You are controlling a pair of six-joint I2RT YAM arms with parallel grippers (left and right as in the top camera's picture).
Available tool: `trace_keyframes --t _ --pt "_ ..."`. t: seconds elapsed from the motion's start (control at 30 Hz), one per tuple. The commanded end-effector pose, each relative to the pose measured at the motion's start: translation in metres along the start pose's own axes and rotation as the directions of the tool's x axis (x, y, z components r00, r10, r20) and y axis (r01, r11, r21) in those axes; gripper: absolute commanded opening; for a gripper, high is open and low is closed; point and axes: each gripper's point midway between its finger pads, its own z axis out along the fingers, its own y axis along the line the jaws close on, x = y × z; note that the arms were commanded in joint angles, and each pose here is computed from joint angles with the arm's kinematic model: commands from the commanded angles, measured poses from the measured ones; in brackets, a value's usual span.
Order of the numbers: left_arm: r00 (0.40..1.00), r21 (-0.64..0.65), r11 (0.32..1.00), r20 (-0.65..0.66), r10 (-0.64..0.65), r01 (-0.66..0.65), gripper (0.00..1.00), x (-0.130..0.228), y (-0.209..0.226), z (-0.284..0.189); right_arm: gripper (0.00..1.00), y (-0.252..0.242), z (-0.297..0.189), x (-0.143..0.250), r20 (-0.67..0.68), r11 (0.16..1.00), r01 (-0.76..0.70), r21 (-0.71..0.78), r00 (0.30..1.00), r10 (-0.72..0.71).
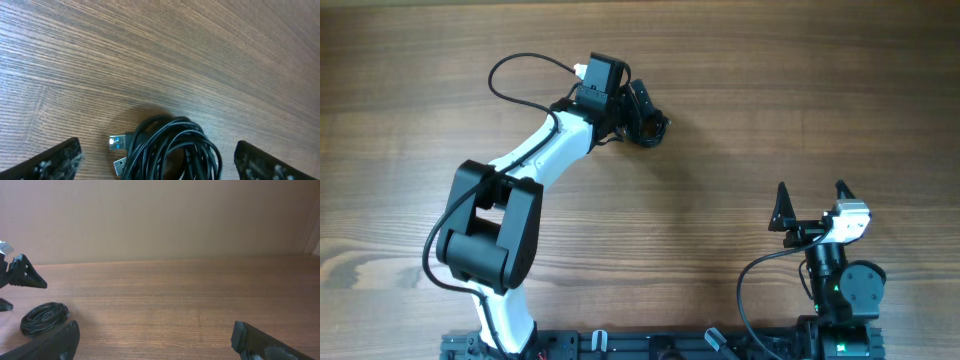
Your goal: Untangle cables
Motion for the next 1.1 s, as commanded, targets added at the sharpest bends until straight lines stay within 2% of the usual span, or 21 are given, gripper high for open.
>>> trace_keyframes --t 0.0,0.07,0.1,0.17,0.2,0.27,0.33,0.37,0.57,0.6,0.67,0.73,0.8,0.87,0.9,0.93,0.97,1.0,1.03,1.07 --pt "1.0 -0.022 0.999 -0.001 -0.025 0.025 0.93 0.005 0.004 0.016 1.0 0.004 0.0 -0.001 0.006 1.0 0.006 -0.018 1.0 -0.006" --pt "0.997 -0.039 0.996 -0.015 -0.078 0.077 0.92 0.011 0.011 0.028 1.0 0.004 0.0 -0.001 0.006 1.0 0.006 -0.018 1.0 -0.006" --pt "0.996 -0.039 0.996 -0.015 -0.084 0.083 0.84 0.012 0.012 0.032 1.0 0.004 0.0 -0.001 0.006 1.0 0.006 -0.018 1.0 -0.006" --pt "0.996 -0.039 0.996 -0.015 -0.083 0.082 0.62 0.012 0.012 0.032 1.0 0.004 0.0 -0.001 0.006 1.0 0.006 -0.018 1.0 -0.006" --pt "0.997 -0.037 0.996 -0.013 -0.082 0.082 0.55 0.012 0.012 0.032 1.0 0.004 0.0 -0.001 0.006 1.0 0.006 -0.018 1.0 -0.006" --pt "0.997 -0.04 0.996 -0.017 -0.079 0.078 0.28 0.013 0.013 0.032 1.0 0.004 0.0 -0.001 0.006 1.0 0.006 -0.018 1.0 -0.006" --pt "0.997 -0.045 0.996 -0.022 -0.08 0.079 0.1 0.013 0.013 0.03 1.0 0.004 0.0 -0.001 0.006 1.0 0.006 -0.018 1.0 -0.006" --pt "0.997 -0.047 0.996 -0.023 -0.08 0.079 0.04 0.014 0.013 0.029 1.0 0.004 0.0 -0.001 0.006 1.0 0.006 -0.018 1.0 -0.006" --pt "0.996 0.05 0.996 -0.047 -0.076 0.078 0.04 0.005 -0.018 -0.023 1.0 0.004 0.0 -0.001 0.006 1.0 0.006 -0.018 1.0 -0.006" --pt "0.995 0.039 0.996 -0.057 -0.077 0.079 0.05 0.007 -0.016 -0.025 1.0 0.004 0.0 -0.001 0.006 1.0 0.006 -0.018 1.0 -0.006" --pt "0.992 -0.008 0.996 -0.096 -0.085 0.085 0.64 0.017 -0.005 -0.025 1.0 0.004 0.0 -0.001 0.006 1.0 0.006 -0.018 1.0 -0.006" --pt "0.988 -0.038 0.996 -0.124 -0.09 0.086 0.83 0.024 0.002 -0.026 1.0 0.004 0.0 -0.001 0.006 1.0 0.006 -0.018 1.0 -0.006" --pt "0.986 -0.055 0.995 -0.138 -0.093 0.086 0.86 0.028 0.006 -0.027 1.0 0.004 0.0 -0.001 0.006 1.0 0.006 -0.018 1.0 -0.005" --pt "0.983 -0.074 0.994 -0.155 -0.097 0.086 0.93 0.033 0.01 -0.028 1.0 0.004 0.0 -0.004 0.018 1.0 0.004 -0.017 1.0 -0.003" --pt "0.983 -0.073 0.994 -0.155 -0.097 0.086 0.94 0.033 0.01 -0.028 1.0 0.009 -0.001 -0.008 0.03 0.998 -0.032 -0.053 0.999 0.034" --pt "0.983 -0.073 0.994 -0.155 -0.096 0.085 0.94 0.033 0.01 -0.028 1.0 0.026 -0.002 -0.01 0.016 0.978 -0.143 -0.149 0.989 0.147" --pt "0.983 -0.073 0.994 -0.156 -0.095 0.085 0.94 0.033 0.009 -0.028 1.0 0.052 -0.008 -0.007 -0.078 0.898 -0.333 -0.287 0.943 0.324" --pt "0.983 -0.075 0.994 -0.158 -0.096 0.085 0.94 0.034 0.01 -0.028 1.0 0.07 -0.015 -0.005 -0.193 0.788 -0.504 -0.352 0.863 0.466" --pt "0.982 -0.078 0.993 -0.161 -0.096 0.084 0.95 0.035 0.01 -0.028 0.99 0.075 -0.017 -0.005 -0.28 0.666 -0.671 -0.327 0.742 0.609" --pt "0.982 -0.081 0.993 -0.163 -0.096 0.084 0.95 0.036 0.011 -0.028 1.0 0.073 -0.016 -0.008 -0.314 0.559 -0.779 -0.283 0.626 0.714"
